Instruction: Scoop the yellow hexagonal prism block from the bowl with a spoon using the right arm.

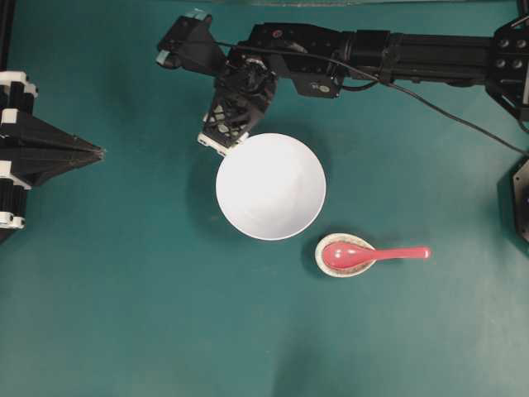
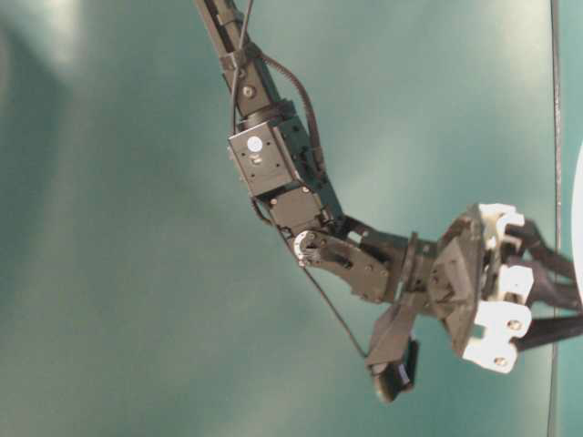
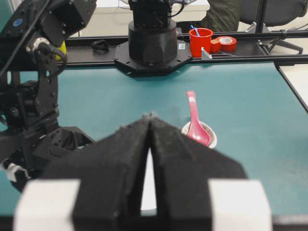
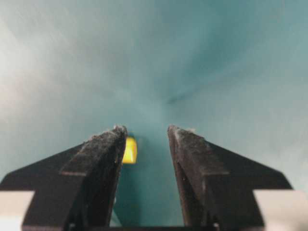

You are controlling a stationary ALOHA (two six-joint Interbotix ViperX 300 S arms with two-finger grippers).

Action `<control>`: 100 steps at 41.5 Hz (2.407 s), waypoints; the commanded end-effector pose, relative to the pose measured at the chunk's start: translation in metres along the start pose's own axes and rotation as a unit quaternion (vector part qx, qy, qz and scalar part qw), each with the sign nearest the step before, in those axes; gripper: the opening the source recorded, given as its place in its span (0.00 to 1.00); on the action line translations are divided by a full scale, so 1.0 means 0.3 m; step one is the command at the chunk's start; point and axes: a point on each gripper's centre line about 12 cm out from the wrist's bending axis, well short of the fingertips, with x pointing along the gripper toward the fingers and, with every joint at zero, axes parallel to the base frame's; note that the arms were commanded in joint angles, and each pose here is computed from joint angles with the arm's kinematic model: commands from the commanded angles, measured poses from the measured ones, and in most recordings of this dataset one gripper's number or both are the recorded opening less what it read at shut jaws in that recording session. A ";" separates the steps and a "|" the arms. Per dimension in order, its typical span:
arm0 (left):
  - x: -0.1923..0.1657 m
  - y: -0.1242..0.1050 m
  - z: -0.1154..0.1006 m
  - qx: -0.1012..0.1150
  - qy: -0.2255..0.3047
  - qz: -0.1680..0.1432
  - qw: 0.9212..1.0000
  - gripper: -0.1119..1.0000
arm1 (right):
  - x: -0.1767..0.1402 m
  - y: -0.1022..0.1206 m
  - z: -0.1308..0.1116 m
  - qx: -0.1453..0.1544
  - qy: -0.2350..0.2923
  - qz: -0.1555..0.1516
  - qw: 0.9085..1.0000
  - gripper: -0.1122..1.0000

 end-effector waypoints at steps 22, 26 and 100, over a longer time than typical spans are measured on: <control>0.008 0.002 0.016 0.002 -0.004 0.001 1.000 0.10 | -0.286 0.400 -0.085 -0.195 -0.089 0.056 0.975 0.52; 0.008 0.001 0.018 0.001 -0.005 0.000 1.000 0.10 | -0.306 0.428 -0.125 -0.213 -0.094 0.061 0.971 0.52; 0.011 0.000 0.015 0.001 -0.005 0.000 1.000 0.10 | -0.202 0.018 -0.511 0.161 -0.097 0.006 0.982 0.50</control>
